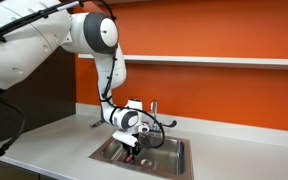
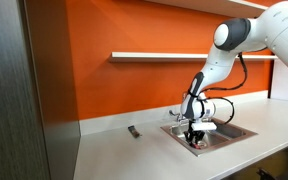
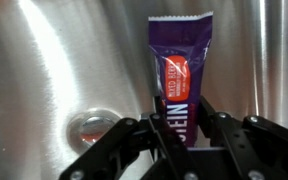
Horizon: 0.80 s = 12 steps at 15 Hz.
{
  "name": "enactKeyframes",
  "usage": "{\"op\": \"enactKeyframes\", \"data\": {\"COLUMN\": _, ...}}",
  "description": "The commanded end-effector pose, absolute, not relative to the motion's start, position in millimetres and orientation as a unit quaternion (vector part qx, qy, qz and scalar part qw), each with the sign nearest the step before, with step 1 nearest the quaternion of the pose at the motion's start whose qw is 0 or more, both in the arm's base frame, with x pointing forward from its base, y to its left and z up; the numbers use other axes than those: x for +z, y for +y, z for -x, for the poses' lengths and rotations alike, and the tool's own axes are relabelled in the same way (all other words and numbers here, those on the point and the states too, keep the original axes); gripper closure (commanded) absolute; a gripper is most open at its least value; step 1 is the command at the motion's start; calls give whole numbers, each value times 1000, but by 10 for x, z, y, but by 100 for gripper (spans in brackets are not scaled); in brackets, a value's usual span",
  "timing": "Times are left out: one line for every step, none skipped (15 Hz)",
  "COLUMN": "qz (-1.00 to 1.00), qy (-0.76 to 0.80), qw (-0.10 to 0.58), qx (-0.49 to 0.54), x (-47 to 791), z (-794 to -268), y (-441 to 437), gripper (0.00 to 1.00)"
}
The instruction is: Put the purple chocolate bar inside the sink
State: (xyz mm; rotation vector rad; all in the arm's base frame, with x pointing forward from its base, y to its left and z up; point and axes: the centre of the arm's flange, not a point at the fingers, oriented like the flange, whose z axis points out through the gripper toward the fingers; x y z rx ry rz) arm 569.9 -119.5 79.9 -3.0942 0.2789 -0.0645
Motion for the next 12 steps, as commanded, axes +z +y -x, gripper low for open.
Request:
{"op": "enactKeyframes", "data": {"qz": 996, "qy": 83, "qw": 31, "qx": -16, "x": 622, "z": -5877, "y": -1271, "gripper": 88}}
{"op": "enactKeyframes", "data": {"qz": 996, "qy": 84, "qw": 31, "qx": -15, "x": 586, "z": -5888, "y": -1276, "gripper": 88}}
{"op": "enactKeyframes", "data": {"qz": 996, "qy": 84, "qw": 32, "qx": -14, "x": 561, "z": -5902, "y": -1279, "gripper": 88}}
{"op": "enactKeyframes", "data": {"qz": 996, "qy": 84, "qw": 32, "qx": -13, "x": 533, "z": -5907, "y": -1284, "gripper": 88}}
{"op": "enactKeyframes", "data": {"qz": 996, "qy": 85, "qw": 33, "qx": -11, "x": 546, "z": -5916, "y": -1288, "gripper": 88}}
{"op": "enactKeyframes", "data": {"qz": 996, "qy": 86, "qw": 33, "qx": -10, "x": 538, "z": -5923, "y": -1294, "gripper": 88}}
{"op": "enactKeyframes", "data": {"qz": 996, "qy": 88, "qw": 33, "qx": -6, "x": 542, "z": -5920, "y": -1288, "gripper": 68}}
{"op": "enactKeyframes", "data": {"qz": 995, "qy": 90, "qw": 33, "qx": -5, "x": 544, "z": -5925, "y": -1287, "gripper": 39}}
{"op": "enactKeyframes", "data": {"qz": 995, "qy": 90, "qw": 32, "qx": -3, "x": 556, "z": -5920, "y": -1280, "gripper": 39}}
{"op": "enactKeyframes", "data": {"qz": 996, "qy": 89, "qw": 32, "qx": -3, "x": 578, "z": -5911, "y": -1265, "gripper": 34}}
{"op": "enactKeyframes", "data": {"qz": 995, "qy": 90, "qw": 31, "qx": -2, "x": 597, "z": -5904, "y": -1257, "gripper": 26}}
{"op": "enactKeyframes", "data": {"qz": 996, "qy": 90, "qw": 29, "qx": -3, "x": 643, "z": -5884, "y": -1239, "gripper": 19}}
